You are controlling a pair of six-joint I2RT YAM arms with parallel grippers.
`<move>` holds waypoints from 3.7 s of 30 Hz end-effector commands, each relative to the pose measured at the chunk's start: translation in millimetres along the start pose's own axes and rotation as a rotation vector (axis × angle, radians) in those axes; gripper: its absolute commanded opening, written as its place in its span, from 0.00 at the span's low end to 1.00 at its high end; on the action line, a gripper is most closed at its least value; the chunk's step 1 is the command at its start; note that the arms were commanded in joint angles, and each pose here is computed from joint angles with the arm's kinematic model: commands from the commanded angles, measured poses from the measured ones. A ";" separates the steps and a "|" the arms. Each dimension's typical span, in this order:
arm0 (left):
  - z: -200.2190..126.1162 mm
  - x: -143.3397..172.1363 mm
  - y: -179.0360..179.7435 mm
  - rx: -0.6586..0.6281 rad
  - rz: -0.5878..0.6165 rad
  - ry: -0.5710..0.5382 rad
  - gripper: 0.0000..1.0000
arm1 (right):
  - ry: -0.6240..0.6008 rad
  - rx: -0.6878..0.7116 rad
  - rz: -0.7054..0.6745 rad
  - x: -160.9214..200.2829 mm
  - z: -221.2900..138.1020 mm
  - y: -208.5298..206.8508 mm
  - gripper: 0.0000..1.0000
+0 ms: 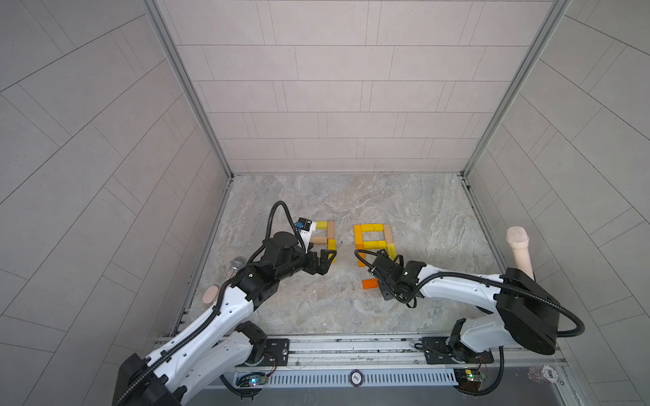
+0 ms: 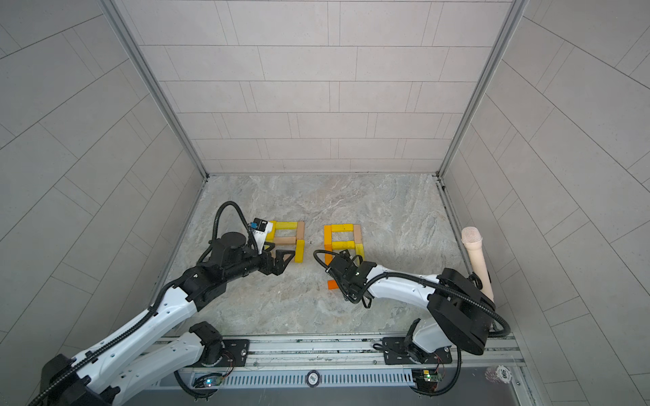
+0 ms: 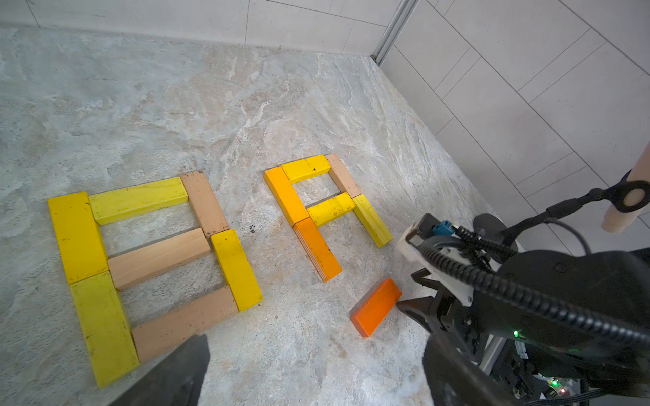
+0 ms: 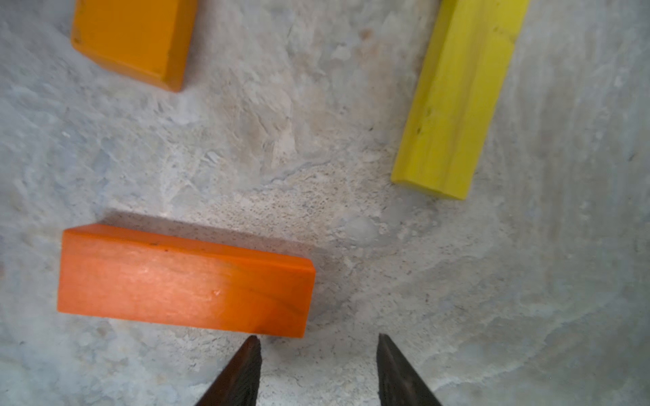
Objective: Assemble the number 8 with building blocks
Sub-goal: Adjust the building block at the center of the board, then pick up the building block from the center of the board.
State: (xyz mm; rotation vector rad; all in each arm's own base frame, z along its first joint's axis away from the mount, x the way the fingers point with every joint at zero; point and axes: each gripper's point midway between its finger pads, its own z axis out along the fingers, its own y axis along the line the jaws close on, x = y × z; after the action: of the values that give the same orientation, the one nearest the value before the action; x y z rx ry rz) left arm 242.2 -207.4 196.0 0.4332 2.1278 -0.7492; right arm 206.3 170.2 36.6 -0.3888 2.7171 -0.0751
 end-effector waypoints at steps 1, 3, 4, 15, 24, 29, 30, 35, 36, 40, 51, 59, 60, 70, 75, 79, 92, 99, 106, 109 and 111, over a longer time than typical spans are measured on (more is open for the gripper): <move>2.0 -12.5 -17.2 0.057 0.102 -0.019 1.00 | -0.059 -0.041 0.028 -7.5 -15.2 0.4 0.55; 6.8 -11.1 -24.5 0.077 0.148 0.004 1.00 | -0.095 -0.068 0.030 -12.2 -26.4 -0.5 0.55; 9.9 -9.9 -30.0 0.099 0.173 0.020 1.00 | -0.112 -0.085 0.025 -14.3 -32.9 -0.2 0.55; 51.7 31.9 -70.1 0.179 0.491 0.282 0.98 | -0.295 -0.176 0.005 -26.2 -109.8 -24.4 0.76; 77.7 51.5 -78.4 0.180 0.562 0.391 0.93 | -0.446 -0.298 -0.002 -15.9 -179.0 -45.4 0.99; 89.1 64.6 -83.5 0.181 0.584 0.491 0.84 | -0.456 -0.321 -0.027 -5.4 -202.3 -55.4 1.00; 91.3 66.7 -84.2 0.179 0.589 0.515 0.83 | -0.455 -0.325 -0.033 -3.6 -204.8 -56.2 1.00; 102.7 75.2 -88.4 0.161 0.621 0.593 0.79 | -0.459 -0.325 -0.043 0.3 -212.2 -61.0 0.99; 104.8 76.5 -89.0 0.158 0.626 0.606 0.78 | -0.459 -0.324 -0.048 1.2 -213.5 -62.1 1.00; 112.4 85.0 -92.6 0.157 0.646 0.667 0.71 | -0.463 -0.293 -0.057 5.0 -215.0 -70.3 1.00; 137.1 116.1 -91.9 0.124 0.719 0.840 0.59 | -0.478 -0.284 -0.047 6.2 -212.1 -73.1 0.99; 160.7 129.0 -102.0 0.151 0.732 0.832 0.56 | -0.472 -0.286 -0.049 6.3 -210.0 -71.6 0.98; 162.5 131.3 -102.3 0.154 0.740 0.835 0.56 | -0.472 -0.285 -0.050 6.3 -210.0 -71.8 0.99; 174.6 142.0 -104.2 0.174 0.779 0.836 0.52 | -0.473 -0.284 -0.049 6.0 -209.8 -71.7 0.98; 178.8 147.4 -104.2 0.180 0.791 0.840 0.49 | -0.472 -0.286 -0.050 6.2 -209.8 -71.4 0.98; 181.8 150.7 -102.7 0.174 0.801 0.843 0.47 | -0.469 -0.284 -0.049 5.9 -209.4 -71.2 0.98; 188.2 148.7 -97.9 0.144 0.831 0.827 0.26 | -0.469 -0.280 -0.047 5.8 -209.2 -72.0 0.98; 179.8 129.7 -104.8 0.179 0.887 0.820 0.24 | -0.481 -0.284 -0.043 5.4 -211.7 -72.9 0.98; 179.7 118.9 -101.4 0.216 0.937 0.834 0.24 | -0.531 -0.264 0.007 1.8 -219.3 -83.2 0.97; 182.9 113.8 -100.1 0.218 0.965 0.834 0.24 | -0.556 -0.258 0.022 0.9 -222.7 -87.5 0.97; 186.2 109.2 -98.7 0.213 0.974 0.832 0.24 | -0.560 -0.254 0.029 1.1 -222.7 -88.9 0.96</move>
State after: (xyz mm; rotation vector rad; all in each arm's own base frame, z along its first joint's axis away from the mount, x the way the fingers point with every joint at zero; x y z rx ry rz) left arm 228.5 -399.2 53.9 1.9059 2.1590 -0.2259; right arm 139.2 91.4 247.2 -0.4227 2.1940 0.3620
